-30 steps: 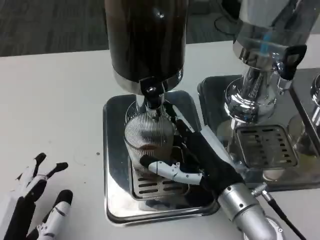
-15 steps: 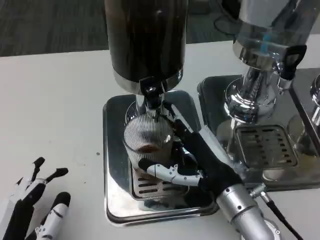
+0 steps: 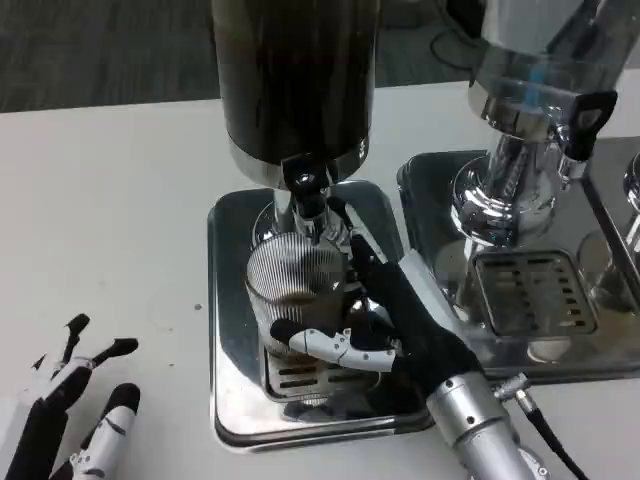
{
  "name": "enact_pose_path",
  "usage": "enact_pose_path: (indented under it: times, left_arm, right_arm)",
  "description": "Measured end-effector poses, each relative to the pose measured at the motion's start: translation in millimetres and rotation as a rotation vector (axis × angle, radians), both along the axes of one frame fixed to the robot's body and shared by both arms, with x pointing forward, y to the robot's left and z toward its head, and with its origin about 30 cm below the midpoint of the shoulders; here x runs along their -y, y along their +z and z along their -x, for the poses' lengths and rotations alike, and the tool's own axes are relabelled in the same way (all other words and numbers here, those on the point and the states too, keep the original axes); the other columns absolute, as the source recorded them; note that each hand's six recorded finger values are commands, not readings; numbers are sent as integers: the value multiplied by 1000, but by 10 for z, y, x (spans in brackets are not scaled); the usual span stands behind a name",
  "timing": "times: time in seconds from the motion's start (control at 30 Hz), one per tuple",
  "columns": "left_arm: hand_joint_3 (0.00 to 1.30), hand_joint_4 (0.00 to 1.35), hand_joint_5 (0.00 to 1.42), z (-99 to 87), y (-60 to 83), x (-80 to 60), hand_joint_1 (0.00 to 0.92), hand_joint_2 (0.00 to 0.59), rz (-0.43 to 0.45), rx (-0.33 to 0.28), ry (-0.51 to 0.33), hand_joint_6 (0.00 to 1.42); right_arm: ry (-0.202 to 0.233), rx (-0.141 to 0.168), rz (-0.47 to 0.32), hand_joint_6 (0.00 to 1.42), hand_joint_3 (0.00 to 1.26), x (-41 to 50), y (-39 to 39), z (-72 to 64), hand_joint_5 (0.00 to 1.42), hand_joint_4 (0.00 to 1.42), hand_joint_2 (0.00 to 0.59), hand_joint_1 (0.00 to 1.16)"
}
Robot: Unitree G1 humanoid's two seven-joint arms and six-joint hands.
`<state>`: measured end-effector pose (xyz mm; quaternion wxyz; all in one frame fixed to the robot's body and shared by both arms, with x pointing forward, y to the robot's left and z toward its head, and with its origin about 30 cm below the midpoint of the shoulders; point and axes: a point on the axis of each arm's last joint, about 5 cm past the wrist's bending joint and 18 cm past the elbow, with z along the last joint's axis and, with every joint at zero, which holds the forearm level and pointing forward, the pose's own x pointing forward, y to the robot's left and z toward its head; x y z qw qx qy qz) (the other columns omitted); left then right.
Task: Grasp the cup under the faucet to collect the drink, then remove the cup.
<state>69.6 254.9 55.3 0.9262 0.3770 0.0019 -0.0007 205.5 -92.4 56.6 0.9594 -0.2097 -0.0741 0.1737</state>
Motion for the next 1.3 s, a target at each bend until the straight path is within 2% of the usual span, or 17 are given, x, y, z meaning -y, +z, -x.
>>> enact_pose_path:
  times: [0.63, 0.8, 0.93, 1.1, 1.23, 1.3]
  left_arm:
    - [281, 0, 0, -19, -9, -8, 0, 318, 1, 3, -5, 0]
    - [281, 0, 0, -64, -4, -13, 0, 316, 0, 12, -17, 0]
    - [230, 0, 0, -67, -2, -17, 0, 234, -1, 14, -19, 0]
    - [199, 0, 0, -81, 12, -40, 0, 216, -17, 13, -32, 0]
    - [198, 0, 0, -115, 24, -42, 0, 213, -24, 15, -50, 0]
    - [166, 0, 0, -117, 18, -31, 0, 183, -20, 9, -60, 0]
  right_arm:
    - [-49, 37, 2, 1188, 233, -12, -23, 38, 818, 549, 191, 942]
    - [-68, 41, -6, 1249, 259, -11, -36, 56, 861, 574, 187, 968]
    - [-90, 48, -12, 1291, 273, -1, -51, 82, 884, 587, 178, 965]
    - [-136, 65, -11, 1321, 282, 22, -72, 131, 901, 595, 169, 971]
    - [-146, 64, -13, 1324, 283, 37, -75, 140, 902, 591, 169, 973]
    - [-150, 73, -7, 1329, 294, 40, -76, 159, 903, 585, 169, 974]
